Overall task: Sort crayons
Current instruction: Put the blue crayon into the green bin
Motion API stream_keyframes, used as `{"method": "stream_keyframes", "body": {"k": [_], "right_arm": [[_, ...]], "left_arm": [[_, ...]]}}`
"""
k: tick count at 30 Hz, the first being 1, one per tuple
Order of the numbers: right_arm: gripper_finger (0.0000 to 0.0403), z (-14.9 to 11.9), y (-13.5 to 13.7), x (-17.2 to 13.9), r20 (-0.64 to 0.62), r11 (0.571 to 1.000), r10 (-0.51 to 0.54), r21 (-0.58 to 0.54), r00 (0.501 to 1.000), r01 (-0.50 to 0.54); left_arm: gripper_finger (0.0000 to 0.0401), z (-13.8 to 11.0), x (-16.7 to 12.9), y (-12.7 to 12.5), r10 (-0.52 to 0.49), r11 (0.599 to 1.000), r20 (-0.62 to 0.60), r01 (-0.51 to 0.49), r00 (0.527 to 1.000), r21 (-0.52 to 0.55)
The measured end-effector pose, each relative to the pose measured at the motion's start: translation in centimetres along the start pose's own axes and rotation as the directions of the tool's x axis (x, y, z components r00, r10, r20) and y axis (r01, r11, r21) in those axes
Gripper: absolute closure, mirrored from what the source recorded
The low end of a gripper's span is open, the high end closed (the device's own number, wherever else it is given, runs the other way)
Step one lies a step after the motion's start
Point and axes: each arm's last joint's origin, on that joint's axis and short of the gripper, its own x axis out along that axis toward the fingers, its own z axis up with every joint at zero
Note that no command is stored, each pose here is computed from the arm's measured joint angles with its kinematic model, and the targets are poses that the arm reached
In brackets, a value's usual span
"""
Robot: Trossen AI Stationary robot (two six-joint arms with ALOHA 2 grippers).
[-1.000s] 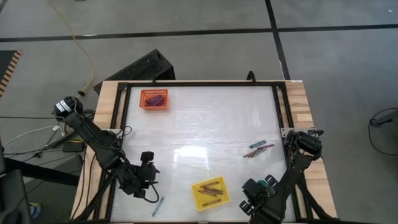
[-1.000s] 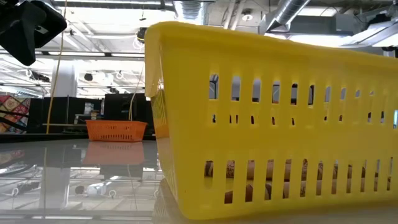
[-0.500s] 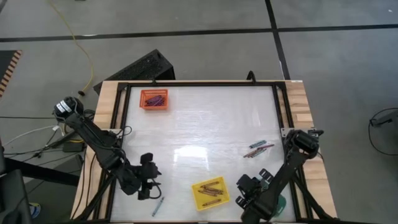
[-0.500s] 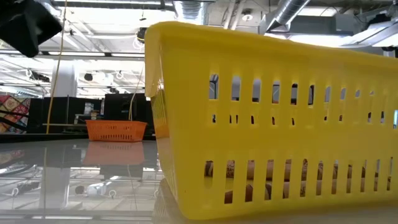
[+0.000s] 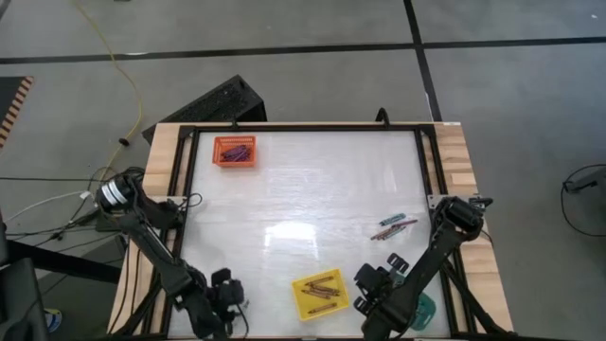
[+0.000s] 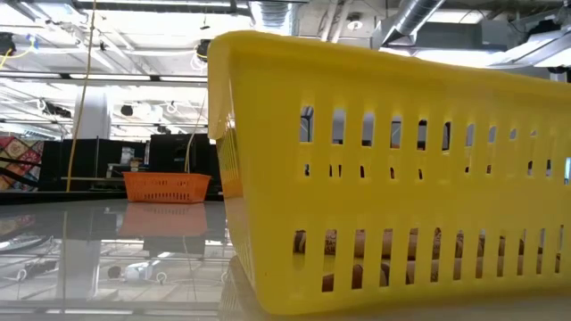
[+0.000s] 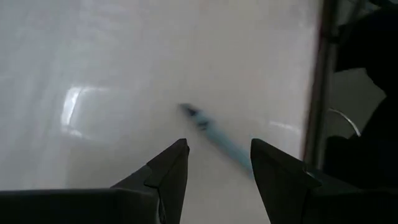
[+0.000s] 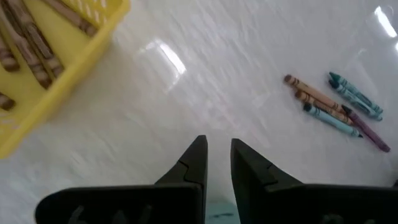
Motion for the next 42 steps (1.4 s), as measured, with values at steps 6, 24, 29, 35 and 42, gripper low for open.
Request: {"method": "stream_keyframes", "body": {"k": [6,24,29,35,42], "right_arm": [[0.0339,0.1,0.2,0.0,0.038,1.000,0.020,0.010,0.999,-0.021],[0.0339,0.8,0.3,0.3,0.038,0.999,0.022,0.029,0.999,-0.023],[0.0339,0.8,0.7,0.3,0.047,0.997,0.057,0.045,0.997,-0.059],[0.0339,0.4,0.9,0.0,0.077,0.996,0.079,0.037,0.994,-0.082],[0.0339,-0.3,1.1,-0.4,0.149,0.993,0.113,0.025,0.982,-0.118]], "left_arm": [[0.0238,0.1,1.7,-1.8,0.092,0.994,-0.078,-0.087,0.993,0.071],[0.0238,-1.7,1.9,-2.6,0.061,0.998,-0.071,-0.063,0.996,-0.026],[0.0238,-0.7,2.2,-1.7,0.106,0.991,-0.090,-0.112,0.990,-0.074],[0.0238,0.9,2.9,-1.3,0.084,0.990,-0.083,-0.092,0.993,-0.103],[0.0238,0.5,4.4,-1.3,0.116,0.979,-0.148,-0.138,0.982,-0.147]]}}
